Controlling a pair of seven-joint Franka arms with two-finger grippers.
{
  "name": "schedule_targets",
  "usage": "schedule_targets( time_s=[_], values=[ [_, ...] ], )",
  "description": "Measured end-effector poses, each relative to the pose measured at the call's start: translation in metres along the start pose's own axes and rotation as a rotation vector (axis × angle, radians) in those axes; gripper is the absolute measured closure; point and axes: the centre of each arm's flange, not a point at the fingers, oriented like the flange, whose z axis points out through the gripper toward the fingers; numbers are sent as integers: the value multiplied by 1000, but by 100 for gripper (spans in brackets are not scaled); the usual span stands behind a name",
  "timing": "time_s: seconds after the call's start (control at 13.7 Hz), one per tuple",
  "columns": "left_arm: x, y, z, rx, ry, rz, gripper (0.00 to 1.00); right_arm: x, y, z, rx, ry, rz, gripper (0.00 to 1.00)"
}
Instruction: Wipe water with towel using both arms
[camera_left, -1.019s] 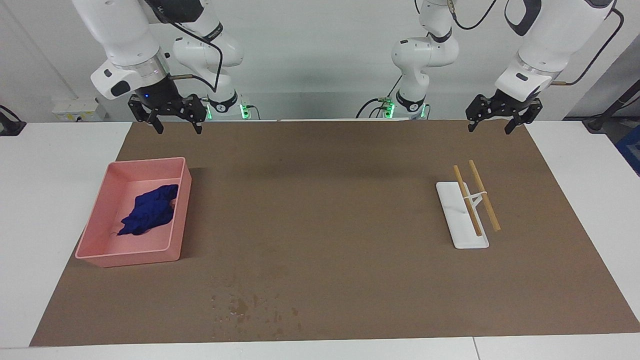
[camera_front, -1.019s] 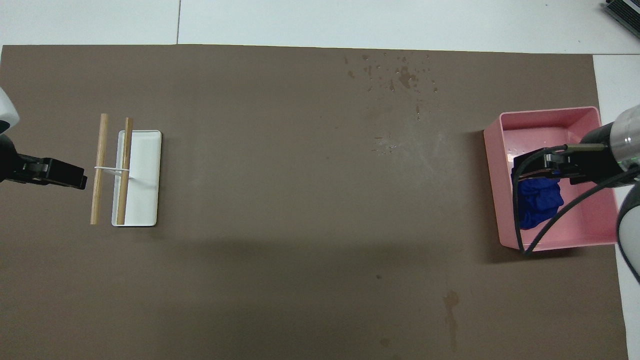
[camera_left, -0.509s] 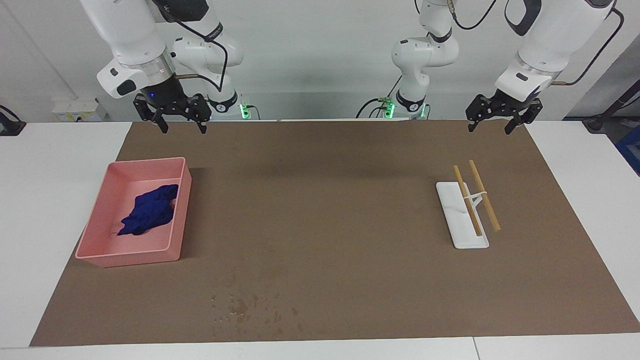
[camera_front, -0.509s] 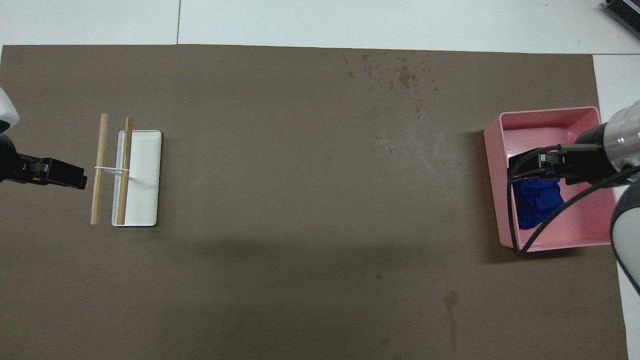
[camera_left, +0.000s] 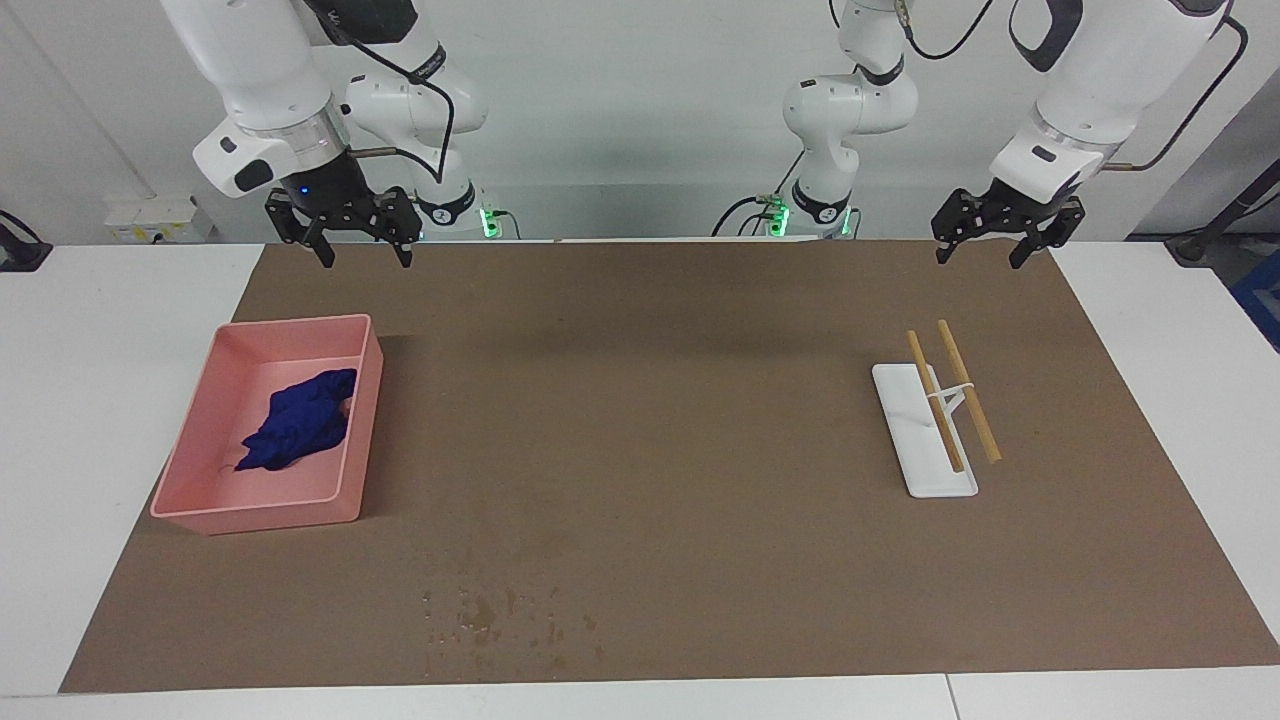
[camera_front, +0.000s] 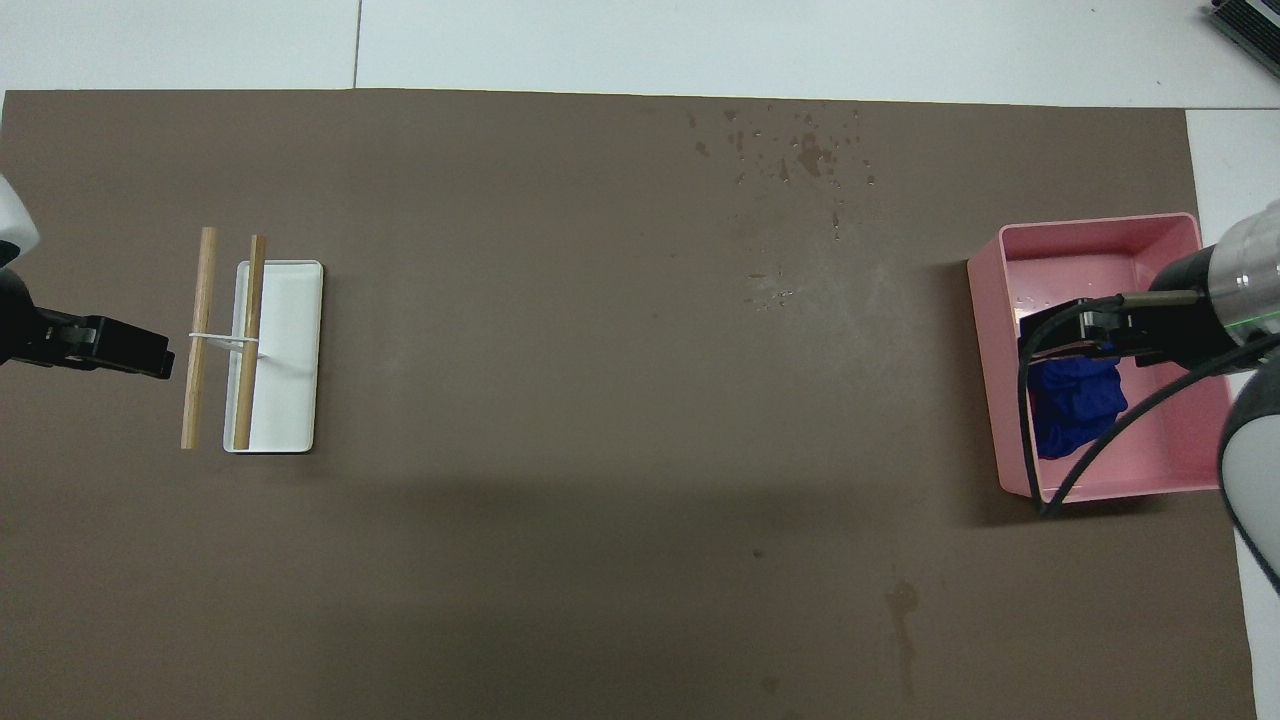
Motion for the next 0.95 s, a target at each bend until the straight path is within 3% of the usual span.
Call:
schedule_targets(
  time_s=[0.95],
  values=[
    [0,0,0,0,0,0,0,0,0,0,-4,0,-12,0]
  ],
)
